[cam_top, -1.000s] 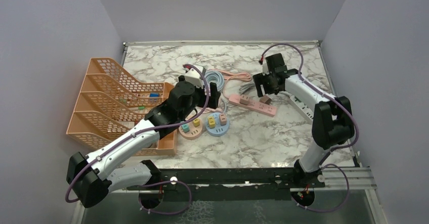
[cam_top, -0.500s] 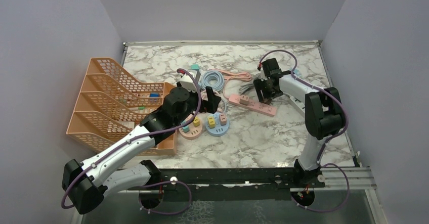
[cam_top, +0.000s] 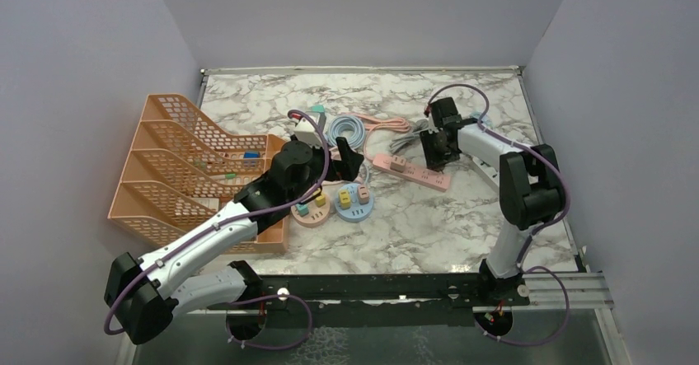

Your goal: Insert the plug

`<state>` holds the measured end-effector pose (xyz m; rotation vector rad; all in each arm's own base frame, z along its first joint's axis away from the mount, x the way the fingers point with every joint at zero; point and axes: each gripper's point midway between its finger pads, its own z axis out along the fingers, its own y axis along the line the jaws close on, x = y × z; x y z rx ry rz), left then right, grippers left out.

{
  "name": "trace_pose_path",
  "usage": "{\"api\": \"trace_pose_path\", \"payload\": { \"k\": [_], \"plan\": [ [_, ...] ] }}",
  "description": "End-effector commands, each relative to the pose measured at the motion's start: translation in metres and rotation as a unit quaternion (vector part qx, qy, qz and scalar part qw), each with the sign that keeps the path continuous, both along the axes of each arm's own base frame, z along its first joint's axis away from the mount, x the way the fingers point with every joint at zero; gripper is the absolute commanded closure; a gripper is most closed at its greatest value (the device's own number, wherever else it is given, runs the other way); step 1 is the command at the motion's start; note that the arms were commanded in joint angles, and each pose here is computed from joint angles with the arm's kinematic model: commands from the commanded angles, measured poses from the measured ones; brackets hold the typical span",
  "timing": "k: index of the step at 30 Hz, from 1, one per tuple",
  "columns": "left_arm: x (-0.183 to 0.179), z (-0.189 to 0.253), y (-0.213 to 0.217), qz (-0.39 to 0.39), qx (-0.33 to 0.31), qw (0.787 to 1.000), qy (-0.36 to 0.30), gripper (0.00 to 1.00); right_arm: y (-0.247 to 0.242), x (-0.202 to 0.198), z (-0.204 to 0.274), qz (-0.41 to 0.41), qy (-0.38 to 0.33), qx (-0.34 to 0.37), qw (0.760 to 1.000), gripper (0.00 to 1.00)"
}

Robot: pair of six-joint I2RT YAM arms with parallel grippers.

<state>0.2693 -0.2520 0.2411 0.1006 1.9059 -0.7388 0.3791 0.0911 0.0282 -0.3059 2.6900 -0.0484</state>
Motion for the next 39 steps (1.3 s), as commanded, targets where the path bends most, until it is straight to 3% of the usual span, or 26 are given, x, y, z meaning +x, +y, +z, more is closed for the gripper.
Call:
{"api": "trace_pose_path", "payload": {
  "k": [1,7,14,23,39],
  "plan": [
    [0.0,0.006,0.005,0.012,-0.019,1.0,-0.011,0.02,-0.001,0.002,0.026,-0.025,-0.046,0.024,0.998,0.58],
    [-0.002,0.0,0.002,0.004,-0.021,1.0,-0.002,0.02,-0.005,-0.002,0.063,-0.064,-0.109,0.049,0.991,0.58],
    [-0.002,-0.009,-0.005,-0.003,-0.031,0.999,0.01,0.02,-0.004,-0.037,0.086,-0.111,-0.129,0.105,0.98,0.58],
    [0.0,-0.017,-0.013,-0.017,-0.021,1.0,0.015,0.02,0.004,-0.079,0.078,-0.155,-0.104,0.171,0.967,0.58],
    [-0.001,-0.02,-0.011,-0.028,0.006,1.0,0.005,0.02,0.024,-0.095,0.057,-0.202,-0.051,0.235,0.949,0.58]
  ]
}}
